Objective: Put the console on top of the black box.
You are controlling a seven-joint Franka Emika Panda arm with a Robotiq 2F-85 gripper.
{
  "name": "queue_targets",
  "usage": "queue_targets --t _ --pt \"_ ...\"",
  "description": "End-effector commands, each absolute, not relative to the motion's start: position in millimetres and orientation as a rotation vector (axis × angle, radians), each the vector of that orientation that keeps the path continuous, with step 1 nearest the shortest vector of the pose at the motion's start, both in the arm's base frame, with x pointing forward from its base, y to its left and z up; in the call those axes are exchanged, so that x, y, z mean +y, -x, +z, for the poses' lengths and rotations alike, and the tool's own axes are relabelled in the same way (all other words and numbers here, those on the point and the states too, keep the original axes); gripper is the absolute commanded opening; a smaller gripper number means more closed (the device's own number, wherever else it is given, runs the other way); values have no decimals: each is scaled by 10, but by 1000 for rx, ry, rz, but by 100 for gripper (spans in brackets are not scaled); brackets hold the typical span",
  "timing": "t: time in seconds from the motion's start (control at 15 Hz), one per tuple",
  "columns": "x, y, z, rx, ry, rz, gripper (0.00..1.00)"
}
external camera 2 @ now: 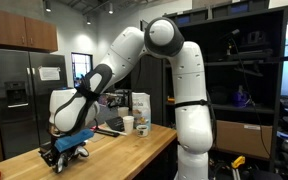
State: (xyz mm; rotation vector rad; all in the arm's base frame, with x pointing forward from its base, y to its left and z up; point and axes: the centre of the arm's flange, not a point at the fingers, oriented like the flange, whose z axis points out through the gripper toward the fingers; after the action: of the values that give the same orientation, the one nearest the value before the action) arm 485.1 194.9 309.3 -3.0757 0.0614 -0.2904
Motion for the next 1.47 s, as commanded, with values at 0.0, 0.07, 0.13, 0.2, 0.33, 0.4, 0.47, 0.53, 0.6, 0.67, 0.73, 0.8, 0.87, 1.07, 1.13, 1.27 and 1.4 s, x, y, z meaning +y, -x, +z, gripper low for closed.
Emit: queue_targets --t 0.0,0.07,0.13,0.2,0.33,0.4,0.47,0.53,0.6,0.67,0.73,0.8,0.87,1.07,1.13,1.27,1.4 --pt "1950 -4729 3309 70 3092 -330 14" --pt "1950 -4711 3357 72 3094 -345 14" --pt "1946 -4710 3401 73 3094 -362 14" --pt "1940 -4699 3439 75 3096 -378 14" --pt "1891 -4725 3527 76 3099 -393 14" --pt "1827 -4753 3583 82 3099 -400 14" --pt "1791 -4767 3615 87 3099 -394 14" --pt "1763 -4785 3641 86 3103 -379 45" --pt "1715 -4783 3663 40 3112 -355 65" --pt "1654 -4781 3675 -103 3120 -304 69" --pt "1573 -4782 3694 -203 3111 -264 75" --pt "1522 -4775 3708 -282 3105 -231 80" --pt "1457 -4745 3718 -370 3082 -207 88" --pt "1381 -4737 3687 -626 3034 -145 100" --pt "1364 -4732 3651 -716 3022 -120 100" --pt "1314 -4721 3550 -890 2985 -65 100" --pt "1280 -4726 3448 -1054 2938 3 100"
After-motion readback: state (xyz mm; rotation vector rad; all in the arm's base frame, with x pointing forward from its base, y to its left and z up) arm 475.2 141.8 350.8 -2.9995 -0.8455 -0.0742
